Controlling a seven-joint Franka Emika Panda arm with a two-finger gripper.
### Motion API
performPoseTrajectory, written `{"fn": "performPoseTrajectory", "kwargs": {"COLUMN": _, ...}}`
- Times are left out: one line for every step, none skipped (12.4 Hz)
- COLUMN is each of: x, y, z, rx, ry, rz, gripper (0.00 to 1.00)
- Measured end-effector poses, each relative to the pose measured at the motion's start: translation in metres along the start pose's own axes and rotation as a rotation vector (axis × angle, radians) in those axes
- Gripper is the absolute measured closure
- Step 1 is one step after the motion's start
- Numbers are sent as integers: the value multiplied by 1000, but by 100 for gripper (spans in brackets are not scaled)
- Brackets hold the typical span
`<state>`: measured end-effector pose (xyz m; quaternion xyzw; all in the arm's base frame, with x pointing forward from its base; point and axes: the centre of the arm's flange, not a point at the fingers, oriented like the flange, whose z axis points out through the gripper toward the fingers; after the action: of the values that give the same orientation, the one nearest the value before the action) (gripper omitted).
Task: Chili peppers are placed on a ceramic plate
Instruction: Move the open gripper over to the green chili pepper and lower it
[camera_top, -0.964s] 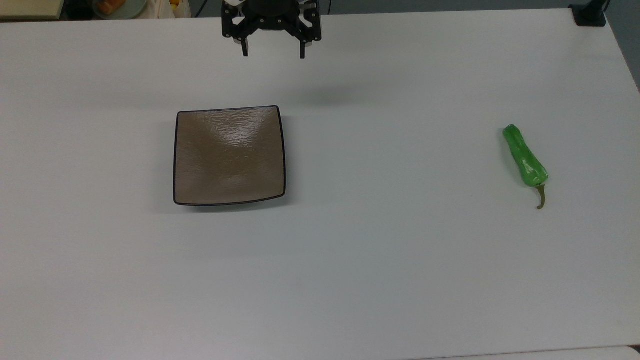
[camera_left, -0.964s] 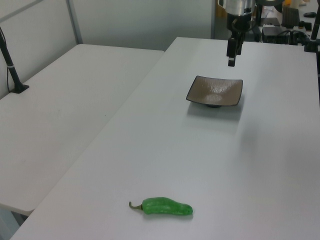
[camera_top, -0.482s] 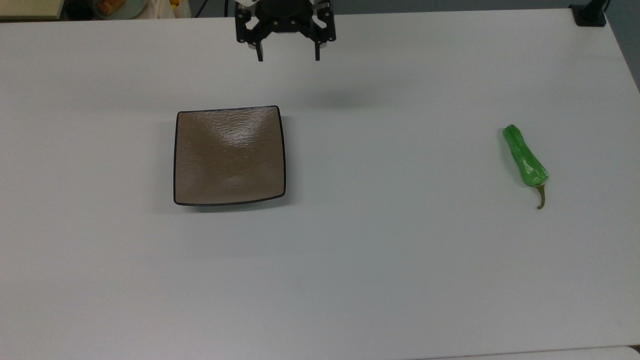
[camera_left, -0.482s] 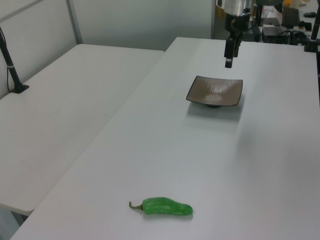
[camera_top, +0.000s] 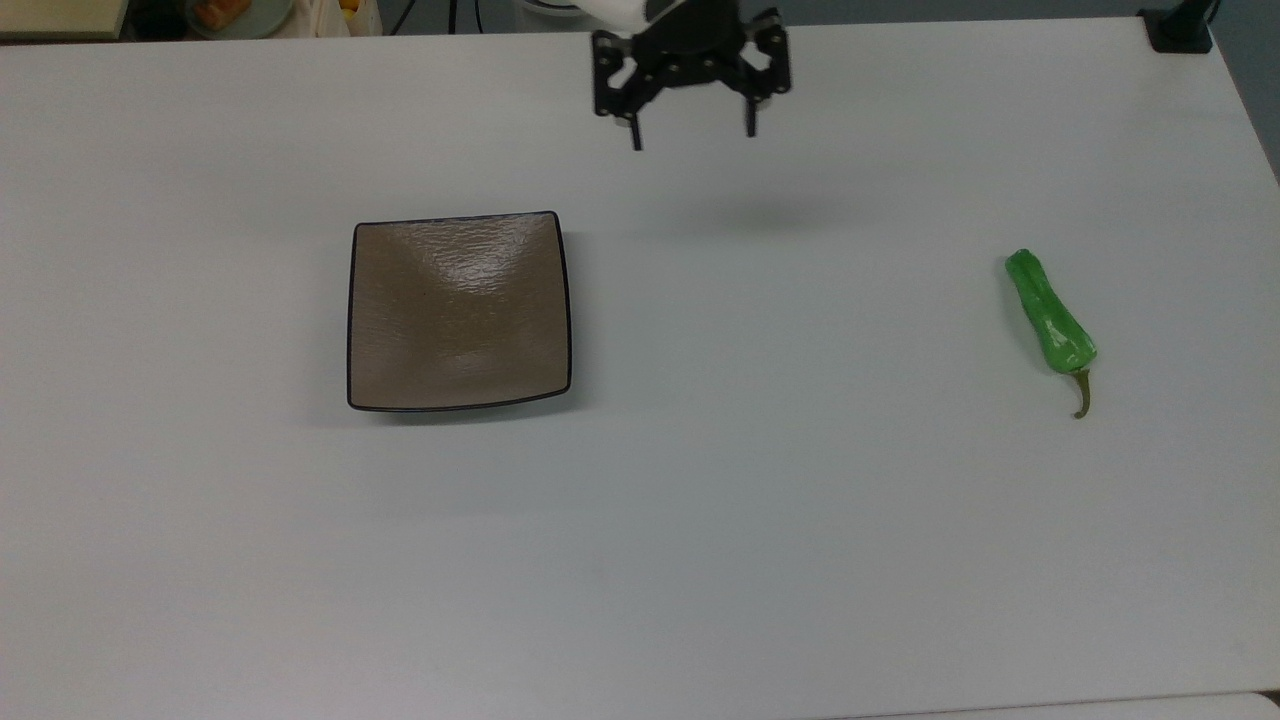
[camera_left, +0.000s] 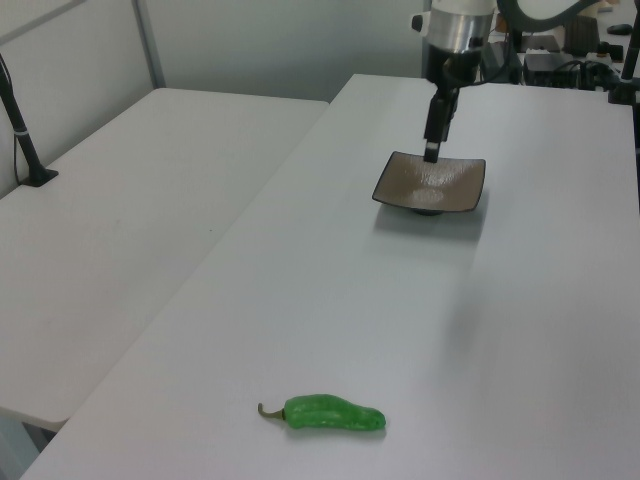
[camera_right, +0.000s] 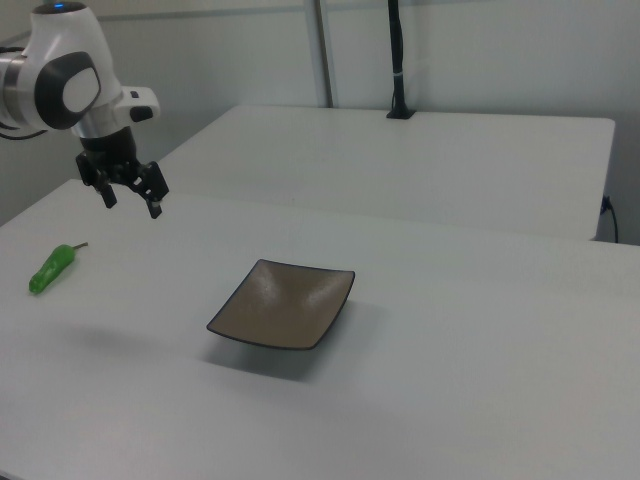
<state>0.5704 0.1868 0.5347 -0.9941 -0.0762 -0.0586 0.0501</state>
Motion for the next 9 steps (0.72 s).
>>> {"fn": "performPoseTrajectory", "kwargs": {"x": 5, "y": -24, "z": 5, "rx": 16, "ry": 9, "rz": -1, "gripper": 0}}
{"fn": "performPoseTrajectory", "kwargs": {"x": 8, "y": -50, "z": 8, "rx": 33, "ry": 13, "rz": -6, "gripper": 0}}
{"fn": "performPoseTrajectory", "kwargs": {"x": 8, "y": -67, "z": 11, "rx": 43, "ry": 10, "rz": -9, "gripper": 0}}
{"fn": "performPoseTrajectory", "kwargs": {"x": 9, "y": -91, "z": 15, "rx": 60, "ry": 11, "rz": -16, "gripper": 0}}
{"fn": "performPoseTrajectory", "kwargs": {"x": 11, "y": -113, "z": 19, "rx": 79, "ry": 14, "rz": -14, "gripper": 0}}
{"fn": "performPoseTrajectory", "kwargs": {"x": 14, "y": -130, "z": 25, "rx": 95, "ry": 19, "rz": -19, "gripper": 0}}
{"fn": "performPoseTrajectory", "kwargs": {"x": 18, "y": -150, "z": 32, "rx": 125, "ry": 57, "rz": -28, "gripper": 0}}
{"fn": "performPoseTrajectory", "kwargs": {"x": 21, "y": -170, "z": 41, "rx": 157, "ry": 96, "rz": -24, "gripper": 0}}
{"fn": "performPoseTrajectory", "kwargs": {"x": 22, "y": -192, "z": 56, "rx": 188, "ry": 120, "rz": -6, "gripper": 0}}
